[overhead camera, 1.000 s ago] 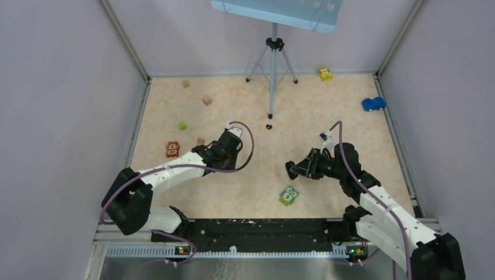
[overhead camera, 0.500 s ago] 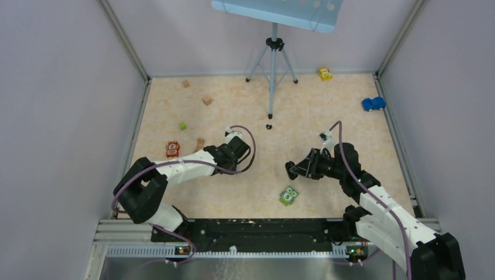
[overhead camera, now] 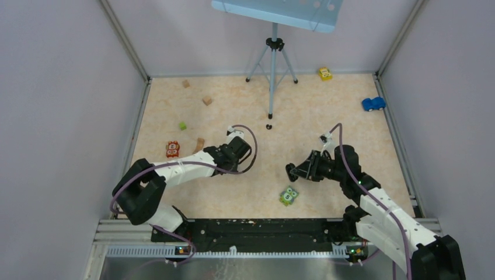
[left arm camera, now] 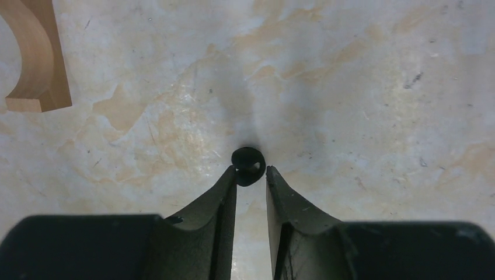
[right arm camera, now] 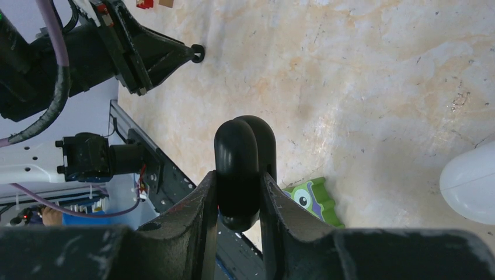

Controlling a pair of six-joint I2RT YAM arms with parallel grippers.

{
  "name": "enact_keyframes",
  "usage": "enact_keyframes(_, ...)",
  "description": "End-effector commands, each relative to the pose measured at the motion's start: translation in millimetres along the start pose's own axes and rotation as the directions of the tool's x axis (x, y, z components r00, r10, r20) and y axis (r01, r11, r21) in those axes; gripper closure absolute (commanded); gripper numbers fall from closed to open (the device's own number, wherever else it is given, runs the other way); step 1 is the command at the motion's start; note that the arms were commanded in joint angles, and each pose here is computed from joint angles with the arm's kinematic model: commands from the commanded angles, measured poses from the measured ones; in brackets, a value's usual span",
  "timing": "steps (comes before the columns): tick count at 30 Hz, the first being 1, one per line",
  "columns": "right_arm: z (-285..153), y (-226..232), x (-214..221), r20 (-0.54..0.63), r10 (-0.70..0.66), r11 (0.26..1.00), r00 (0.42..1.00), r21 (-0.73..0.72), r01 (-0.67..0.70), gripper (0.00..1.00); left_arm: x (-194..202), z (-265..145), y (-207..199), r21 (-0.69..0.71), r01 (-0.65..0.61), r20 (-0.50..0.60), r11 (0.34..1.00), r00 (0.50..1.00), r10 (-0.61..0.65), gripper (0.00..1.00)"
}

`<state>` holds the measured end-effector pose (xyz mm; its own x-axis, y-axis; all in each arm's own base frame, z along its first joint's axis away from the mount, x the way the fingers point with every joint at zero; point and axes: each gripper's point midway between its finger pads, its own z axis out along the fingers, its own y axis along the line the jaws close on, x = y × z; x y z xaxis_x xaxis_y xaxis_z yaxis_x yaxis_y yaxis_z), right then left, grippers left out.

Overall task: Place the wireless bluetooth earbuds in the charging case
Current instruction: Pick up the right earbud from the center of the board.

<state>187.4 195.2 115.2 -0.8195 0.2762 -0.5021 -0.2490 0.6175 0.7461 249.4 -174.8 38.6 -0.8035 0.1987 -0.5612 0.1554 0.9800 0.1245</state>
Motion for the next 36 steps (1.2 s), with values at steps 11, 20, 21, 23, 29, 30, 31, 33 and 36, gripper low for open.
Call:
enact_keyframes(11,-0.7,8.5,-8.8,0.029,-0.013,0.999,0.999,-0.037,0.014,1.00,-13.3,1.6,-20.9,-0.003,-0.033,0.034,0.999,0.999,0.033,0.69)
enact_keyframes(20,-0.8,9.7,-10.1,0.032,-0.015,0.999,0.999,-0.039,0.016,1.00,-6.3,10.2,-9.8,-0.076,-0.055,0.016,0.996,0.998,0.057,0.69)
enact_keyframes(21,-0.6,9.5,-9.4,0.030,-0.015,0.999,0.999,-0.040,0.016,1.00,-4.9,10.9,-8.1,-0.085,-0.057,0.012,0.995,0.998,0.058,0.69)
enact_keyframes(23,-0.5,9.4,-9.5,0.029,-0.014,0.999,0.999,-0.039,0.015,1.00,-3.3,11.0,-5.1,-0.101,-0.054,0.010,0.993,0.998,0.055,0.69)
enact_keyframes(29,-0.2,8.6,-9.1,0.026,-0.014,0.999,1.000,-0.037,0.015,1.00,-1.9,9.1,-1.7,-0.109,-0.037,0.016,0.993,0.999,0.039,0.72)
enact_keyframes(30,-0.1,8.9,-9.2,0.026,-0.015,0.999,1.000,-0.038,0.016,1.00,-1.4,8.8,-1.3,-0.110,-0.036,0.014,0.993,0.999,0.038,0.73)
enact_keyframes(31,0.2,8.8,-9.0,0.025,-0.016,0.999,1.000,-0.038,0.017,1.00,-1.3,8.4,-1.3,-0.109,-0.035,0.015,0.993,0.999,0.037,0.74)
enact_keyframes(33,0.2,8.5,-8.9,0.025,-0.015,0.999,1.000,-0.038,0.016,1.00,-1.0,7.8,-0.5,-0.112,-0.031,0.014,0.993,0.999,0.033,0.77)
enact_keyframes(36,0.3,8.0,-7.5,0.021,-0.013,0.999,1.000,-0.038,0.014,1.00,1.5,5.7,2.4,-0.123,-0.026,0.005,0.992,1.000,0.027,0.80)
